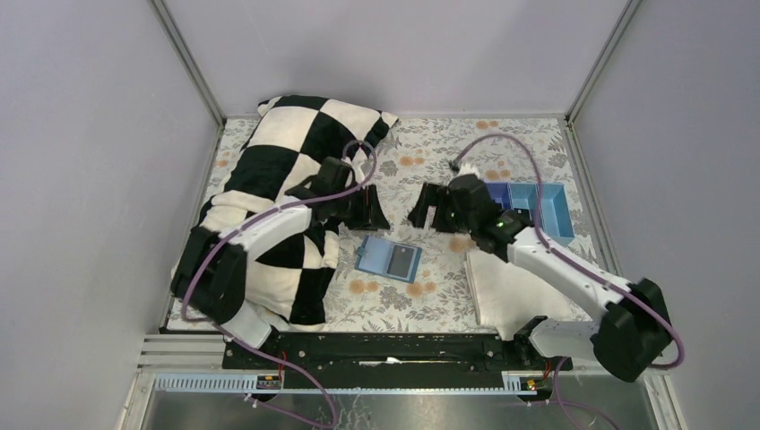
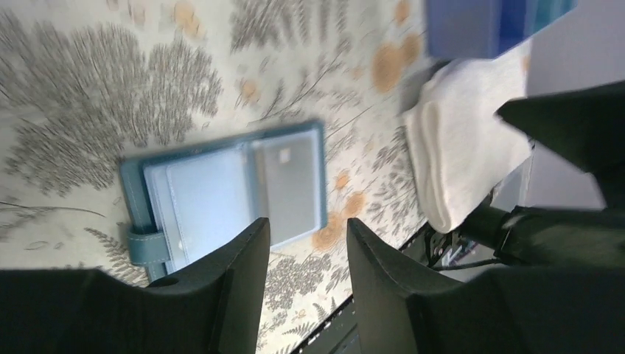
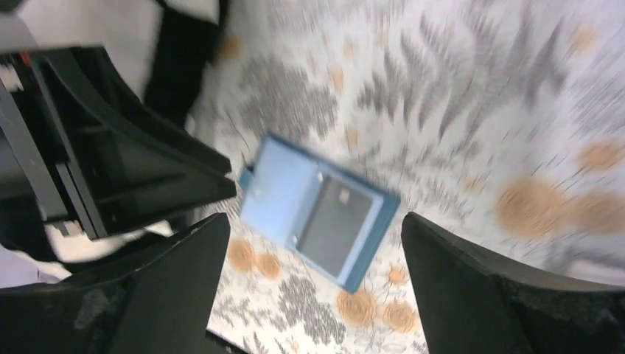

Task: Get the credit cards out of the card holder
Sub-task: Reset both arms

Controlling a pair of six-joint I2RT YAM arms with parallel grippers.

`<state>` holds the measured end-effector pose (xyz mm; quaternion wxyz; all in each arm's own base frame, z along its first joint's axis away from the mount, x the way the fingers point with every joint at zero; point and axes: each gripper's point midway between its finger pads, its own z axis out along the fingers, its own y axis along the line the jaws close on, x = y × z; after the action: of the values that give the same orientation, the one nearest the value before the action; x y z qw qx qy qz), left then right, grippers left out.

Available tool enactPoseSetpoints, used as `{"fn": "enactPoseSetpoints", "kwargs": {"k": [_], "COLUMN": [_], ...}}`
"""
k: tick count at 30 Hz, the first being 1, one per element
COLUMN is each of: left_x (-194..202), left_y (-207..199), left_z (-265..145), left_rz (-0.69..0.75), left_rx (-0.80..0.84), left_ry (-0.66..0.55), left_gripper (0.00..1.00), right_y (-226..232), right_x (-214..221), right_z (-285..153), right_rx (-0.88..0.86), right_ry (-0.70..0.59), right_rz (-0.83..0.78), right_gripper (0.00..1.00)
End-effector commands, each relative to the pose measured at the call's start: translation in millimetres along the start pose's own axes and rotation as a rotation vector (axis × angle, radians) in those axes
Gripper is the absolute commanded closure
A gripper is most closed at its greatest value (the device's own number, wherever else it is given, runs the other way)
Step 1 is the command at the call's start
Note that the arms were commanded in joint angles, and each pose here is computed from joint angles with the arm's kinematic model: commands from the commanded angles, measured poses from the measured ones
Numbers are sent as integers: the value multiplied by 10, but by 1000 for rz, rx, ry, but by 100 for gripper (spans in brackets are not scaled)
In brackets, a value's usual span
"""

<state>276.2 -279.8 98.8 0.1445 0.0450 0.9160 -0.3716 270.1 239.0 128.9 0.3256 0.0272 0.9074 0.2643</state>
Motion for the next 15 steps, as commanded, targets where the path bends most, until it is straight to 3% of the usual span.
{"fn": "enactPoseSetpoints", "kwargs": {"k": [1,5,10,15], "left_x": [-587,-857,-970,-874], "left_y": [-524,-664,-583,-381], "left_z": [-695,-1219,-1827,-2135], "left_rz": [234,317,330,277], "left_rx": [5,-63,-170,-239], "left_ry": [-286,-507,-779,-916], "left_gripper": [52,51,47,38], "right_y": [-37,-96,-316,-435], "right_x": [-842,-1198,-1255,-1128], "right_z": [-648,-1097,-1353,-1370], "right_rx": [183,267,347,332], "right_ry": [-258,-406,-508,-540], "right_rz": [-167,-209,-203,-164], "right_gripper": [4,3,0,0]}}
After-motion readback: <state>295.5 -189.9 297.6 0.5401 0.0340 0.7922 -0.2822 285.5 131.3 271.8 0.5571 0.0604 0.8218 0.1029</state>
